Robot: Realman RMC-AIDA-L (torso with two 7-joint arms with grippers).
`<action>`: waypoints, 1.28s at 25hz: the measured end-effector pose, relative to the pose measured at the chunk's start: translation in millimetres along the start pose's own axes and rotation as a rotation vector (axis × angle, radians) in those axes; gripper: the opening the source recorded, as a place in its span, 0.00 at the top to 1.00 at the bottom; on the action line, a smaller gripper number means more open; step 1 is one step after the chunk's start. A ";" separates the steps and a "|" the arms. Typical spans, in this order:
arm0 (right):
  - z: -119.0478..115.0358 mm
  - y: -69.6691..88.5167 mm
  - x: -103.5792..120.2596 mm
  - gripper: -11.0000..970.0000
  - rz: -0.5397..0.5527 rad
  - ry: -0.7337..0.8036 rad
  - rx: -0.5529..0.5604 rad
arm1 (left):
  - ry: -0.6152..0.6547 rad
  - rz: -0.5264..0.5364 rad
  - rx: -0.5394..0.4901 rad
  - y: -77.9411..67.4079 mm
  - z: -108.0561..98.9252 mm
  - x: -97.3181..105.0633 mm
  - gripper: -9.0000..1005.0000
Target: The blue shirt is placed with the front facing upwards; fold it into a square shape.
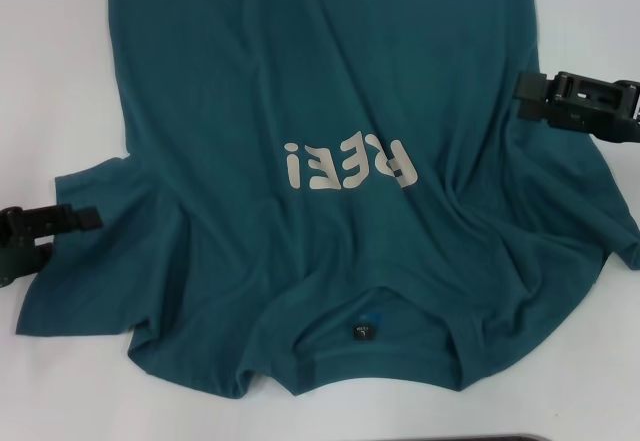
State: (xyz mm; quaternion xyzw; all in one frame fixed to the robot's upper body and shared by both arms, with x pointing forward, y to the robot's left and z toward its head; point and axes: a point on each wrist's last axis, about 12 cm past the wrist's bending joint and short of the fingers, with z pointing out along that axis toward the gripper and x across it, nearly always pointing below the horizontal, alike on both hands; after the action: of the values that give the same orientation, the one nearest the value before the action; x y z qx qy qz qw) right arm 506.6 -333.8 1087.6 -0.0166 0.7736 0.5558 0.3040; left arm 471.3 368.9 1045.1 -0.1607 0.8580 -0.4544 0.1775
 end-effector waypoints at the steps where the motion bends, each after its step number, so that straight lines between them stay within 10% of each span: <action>1: 0.0 0.0 0.0 0.03 0.000 -0.001 0.000 | -0.002 0.000 0.004 -0.6 -0.3 0.0 0.33; 21: -2.0 -0.4 0.2 0.03 0.001 -0.004 0.003 | 0.026 0.129 -0.058 -14.1 -17.4 -17.6 0.99; 32: -2.2 -0.5 0.4 0.03 0.006 -0.003 0.003 | 0.096 0.252 -0.266 -34.9 -32.5 -55.2 0.99</action>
State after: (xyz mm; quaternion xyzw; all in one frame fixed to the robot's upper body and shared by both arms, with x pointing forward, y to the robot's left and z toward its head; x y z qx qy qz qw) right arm 505.5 -335.7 1087.4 -0.0130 0.7742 0.5554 0.3033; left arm 509.5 397.8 1100.1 -0.0521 0.9313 -0.3183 0.1692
